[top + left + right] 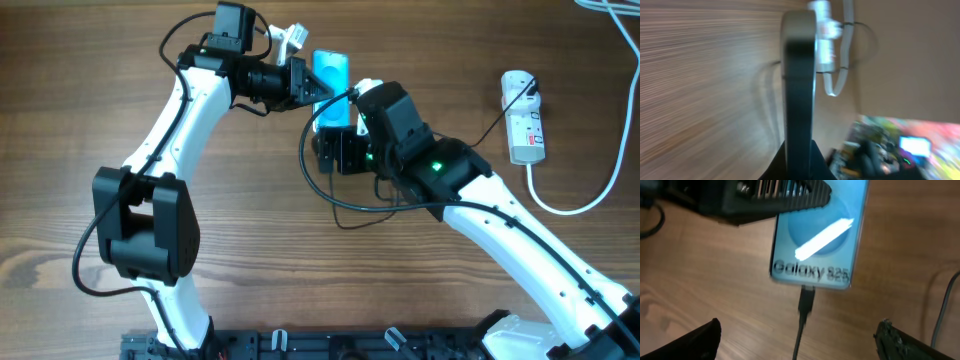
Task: Plug charger to phone and switch on socket
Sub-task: 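Lower the plugged phone flat onto the table and open both grippers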
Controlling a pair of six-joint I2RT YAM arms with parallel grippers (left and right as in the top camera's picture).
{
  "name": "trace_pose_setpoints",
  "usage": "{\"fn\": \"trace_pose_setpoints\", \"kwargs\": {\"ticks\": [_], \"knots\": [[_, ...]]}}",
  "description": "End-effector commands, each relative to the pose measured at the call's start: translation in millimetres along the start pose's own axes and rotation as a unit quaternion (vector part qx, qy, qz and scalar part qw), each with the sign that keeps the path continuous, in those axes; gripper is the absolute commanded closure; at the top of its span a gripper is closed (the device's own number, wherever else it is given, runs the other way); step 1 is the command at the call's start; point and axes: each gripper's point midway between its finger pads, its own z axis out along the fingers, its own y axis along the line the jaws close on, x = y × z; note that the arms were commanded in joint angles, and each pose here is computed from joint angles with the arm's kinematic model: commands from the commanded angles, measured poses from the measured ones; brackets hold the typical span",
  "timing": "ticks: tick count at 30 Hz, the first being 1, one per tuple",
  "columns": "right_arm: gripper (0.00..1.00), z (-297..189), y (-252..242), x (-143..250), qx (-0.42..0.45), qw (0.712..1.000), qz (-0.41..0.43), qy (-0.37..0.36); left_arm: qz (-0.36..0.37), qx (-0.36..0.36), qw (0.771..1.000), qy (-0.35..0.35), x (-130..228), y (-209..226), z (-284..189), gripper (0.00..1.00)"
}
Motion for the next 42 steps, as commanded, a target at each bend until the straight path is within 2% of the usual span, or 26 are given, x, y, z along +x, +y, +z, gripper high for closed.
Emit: {"fn": "trace_pose_setpoints", "kwargs": {"ticks": [1,3,4,11,18,21,23,25,27,35,37,38,39,40,41,42], "knots": [[0.0,-4.7,-0.6,10.0,0.0,0.999,0.033,0.027,-0.036,-0.145,0.989,-0.009,5.7,51.2,-5.8,0.96],[0.0,-7.3,-29.6,20.0,0.078,0.993,0.082,0.032,-0.057,-0.168,0.984,0.03,26.0,72.1,5.3,0.96],[0.0,-7.7,-34.0,22.2,0.09,0.992,0.087,0.034,-0.068,-0.17,0.982,0.046,34.5,79.0,11.9,0.96],[0.0,-3.8,-42.7,39.1,0.111,0.987,0.099,0.069,-0.106,-0.155,0.975,0.118,72.6,102.2,53.6,0.96],[0.0,-1.7,-43.9,43.4,0.113,0.986,0.099,0.079,-0.093,-0.158,0.973,0.14,84.4,104.6,78.4,0.96],[0.0,-2.3,-45.6,46.3,0.117,0.984,0.099,0.085,-0.087,-0.183,0.969,0.138,84.6,112.3,77.7,0.96],[0.0,-2.9,-46.9,47.9,0.121,0.984,0.099,0.088,-0.083,-0.205,0.966,0.134,83.5,119.9,75.0,0.83],[0.0,-3.3,-47.5,49.0,0.122,0.983,0.099,0.09,-0.081,-0.227,0.962,0.131,83.3,126.8,71.9,0.78],[0.0,-3.6,-48.0,50.0,0.124,0.983,0.099,0.092,-0.079,-0.254,0.955,0.13,84.0,135.4,67.4,0.67],[0.0,-4.3,-49.0,52.1,0.126,0.983,0.097,0.096,-0.072,-0.356,0.923,0.126,86.1,165.6,44.9,0.51],[0.0,-8.5,-61.4,55.2,0.159,0.978,0.094,0.096,-0.086,-0.382,0.913,0.118,86.3,172.0,38.8,0.5],[0.0,-10.0,-65.7,55.3,0.171,0.976,0.092,0.094,-0.09,-0.394,0.908,0.112,85.1,174.4,35.7,0.46],[0.0,-11.5,-69.2,55.0,0.176,0.975,0.096,0.094,-0.089,-0.401,0.905,0.11,83.9,173.4,30.9,0.35],[0.0,-12.7,-73.0,54.5,0.18,0.974,0.101,0.095,-0.088,-0.406,0.903,0.107,81.9,170.6,25.2,0.1],[0.0,-14.7,-78.9,53.2,0.186,0.972,0.108,0.096,-0.09,-0.416,0.9,0.098,77.7,165.5,16.0,0.0],[0.0,-16.6,-83.9,50.6,0.19,0.971,0.115,0.094,-0.092,-0.427,0.896,0.08,70.5,158.2,4.3,0.0]]}}
